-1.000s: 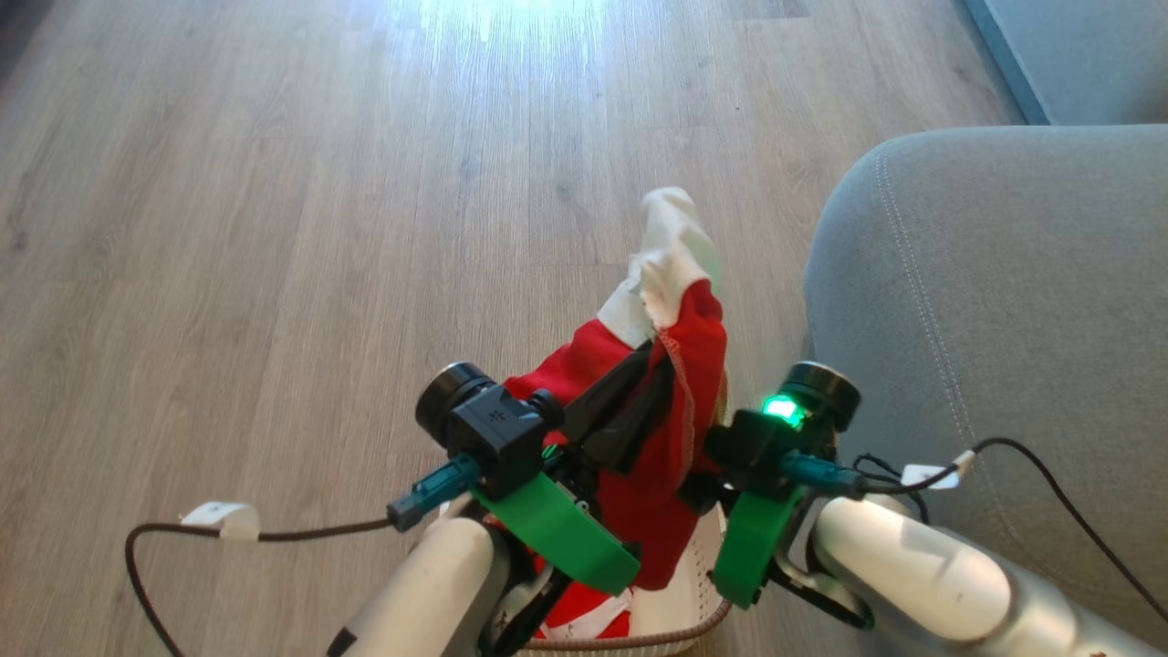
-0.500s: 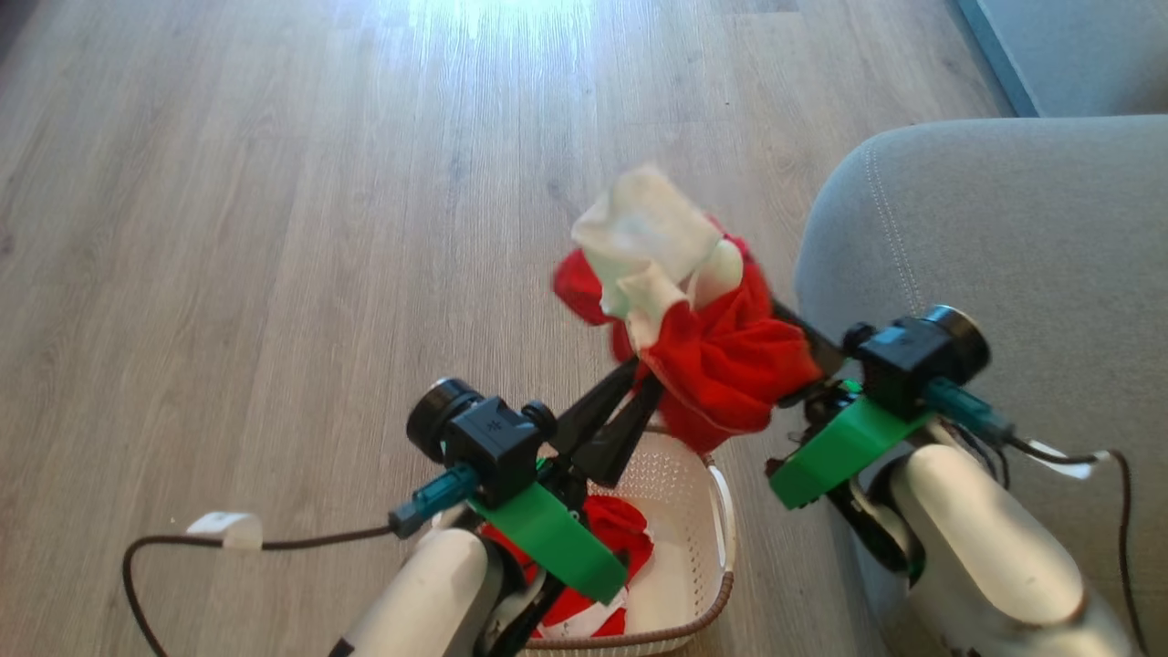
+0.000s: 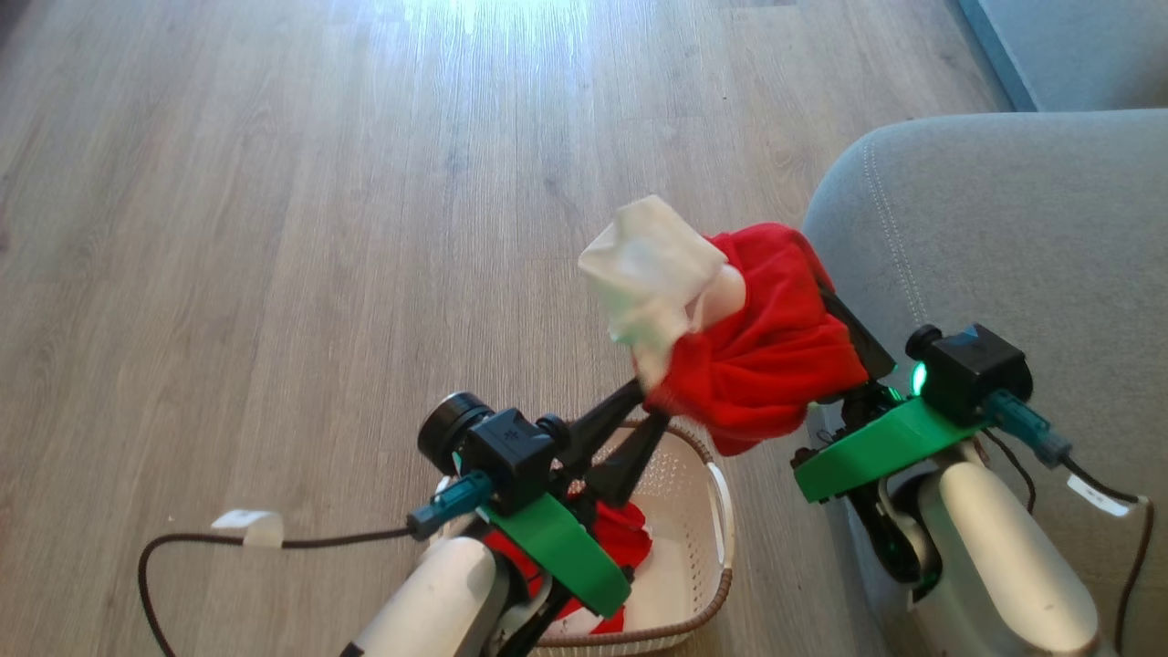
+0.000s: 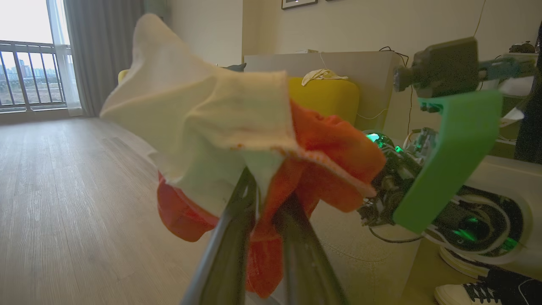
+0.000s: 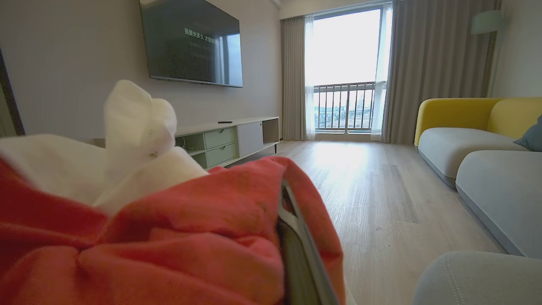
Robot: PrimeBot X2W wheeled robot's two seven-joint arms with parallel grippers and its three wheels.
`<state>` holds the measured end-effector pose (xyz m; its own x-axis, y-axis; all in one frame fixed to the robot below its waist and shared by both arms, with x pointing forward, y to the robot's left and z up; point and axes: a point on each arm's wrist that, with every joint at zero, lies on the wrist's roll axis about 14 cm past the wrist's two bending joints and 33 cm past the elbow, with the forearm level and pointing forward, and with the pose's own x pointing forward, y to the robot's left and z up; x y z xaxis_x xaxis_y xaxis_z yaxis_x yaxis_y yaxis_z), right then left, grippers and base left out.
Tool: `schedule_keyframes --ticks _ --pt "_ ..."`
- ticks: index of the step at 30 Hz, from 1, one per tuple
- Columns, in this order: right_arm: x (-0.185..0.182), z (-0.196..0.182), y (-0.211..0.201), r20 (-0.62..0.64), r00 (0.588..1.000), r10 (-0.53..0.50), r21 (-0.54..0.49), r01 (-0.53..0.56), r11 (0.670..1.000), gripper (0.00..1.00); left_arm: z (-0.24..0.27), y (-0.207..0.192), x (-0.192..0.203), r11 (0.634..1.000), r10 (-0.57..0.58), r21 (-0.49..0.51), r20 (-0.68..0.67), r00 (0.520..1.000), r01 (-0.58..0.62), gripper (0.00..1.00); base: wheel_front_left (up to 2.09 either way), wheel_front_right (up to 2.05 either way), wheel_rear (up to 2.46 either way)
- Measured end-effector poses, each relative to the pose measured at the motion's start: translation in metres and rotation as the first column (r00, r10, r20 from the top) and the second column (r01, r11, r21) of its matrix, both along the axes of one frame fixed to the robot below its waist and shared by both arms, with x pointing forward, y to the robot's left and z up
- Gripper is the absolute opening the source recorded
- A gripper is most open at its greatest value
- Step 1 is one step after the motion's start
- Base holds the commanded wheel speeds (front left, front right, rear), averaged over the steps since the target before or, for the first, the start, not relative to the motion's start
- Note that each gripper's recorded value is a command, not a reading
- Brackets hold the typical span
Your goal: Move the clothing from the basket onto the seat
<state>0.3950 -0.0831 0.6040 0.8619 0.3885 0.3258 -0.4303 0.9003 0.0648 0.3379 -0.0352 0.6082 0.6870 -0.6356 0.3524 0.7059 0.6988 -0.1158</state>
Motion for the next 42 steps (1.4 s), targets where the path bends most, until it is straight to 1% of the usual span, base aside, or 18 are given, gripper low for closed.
schedule_keyframes --ticks 1,2,3,4,11,16,19,24,28,35,42 --pt "0.000 -0.001 -0.001 -0.005 1.000 -0.005 0.006 0.005 1.000 0.00 -0.002 0.000 0.000 1.000 0.001 0.006 -0.002 1.000 -0.001 0.48 0.00 0.00 0.00" --pt "0.000 -0.002 -0.002 -0.009 1.000 -0.012 0.015 0.012 1.000 0.00 -0.004 0.000 0.000 1.000 0.002 0.016 -0.004 1.000 -0.002 0.69 0.00 0.00 0.00" --pt "0.000 -0.002 -0.003 -0.010 1.000 -0.017 0.023 0.017 1.000 0.00 -0.006 0.000 0.001 1.000 0.003 0.024 -0.005 1.000 -0.003 0.93 0.00 0.00 0.00" --pt "0.000 -0.001 -0.004 -0.009 1.000 -0.019 0.027 0.019 0.999 0.00 -0.008 -0.001 0.001 1.000 0.000 0.029 -0.007 1.000 0.001 1.00 0.00 0.00 0.00" --pt "0.000 -0.001 -0.008 -0.009 0.999 -0.032 0.027 0.032 0.999 0.00 -0.041 0.002 -0.001 0.996 0.018 0.089 -0.082 0.996 -0.011 1.00 0.00 0.00 0.00" --pt "0.001 -0.007 -0.029 -0.027 0.995 -0.092 0.040 0.093 0.995 0.00 -0.059 0.011 0.002 0.991 0.058 0.125 -0.118 0.991 -0.043 1.00 0.00 0.00 0.00" --pt "0.001 -0.009 -0.038 -0.033 0.993 -0.116 0.046 0.117 0.992 0.00 -0.062 0.012 0.002 0.991 0.060 0.127 -0.125 0.990 -0.044 1.00 0.00 0.00 0.00" --pt "0.001 -0.009 -0.046 -0.028 0.989 -0.144 0.034 0.145 0.989 0.00 -0.076 0.014 -0.005 0.989 0.063 0.141 -0.164 0.984 -0.039 1.00 0.00 0.00 0.00" --pt "-0.005 -0.021 -0.057 -0.052 0.983 -0.176 0.009 0.177 0.984 0.00 -0.084 0.016 -0.008 0.987 0.065 0.157 -0.179 0.982 -0.036 1.00 0.00 0.00 0.00" --pt "-0.014 -0.039 -0.082 -0.099 0.963 -0.250 0.004 0.252 0.968 0.00 -0.096 0.015 -0.014 0.983 0.058 0.183 -0.204 0.977 -0.020 1.00 0.00 0.00 0.00" --pt "-0.027 -0.059 -0.110 -0.162 0.928 -0.336 0.026 0.345 0.938 0.00 -0.119 0.014 -0.029 0.978 0.051 0.207 -0.265 0.963 0.005 1.00 0.00 0.00 0.00"
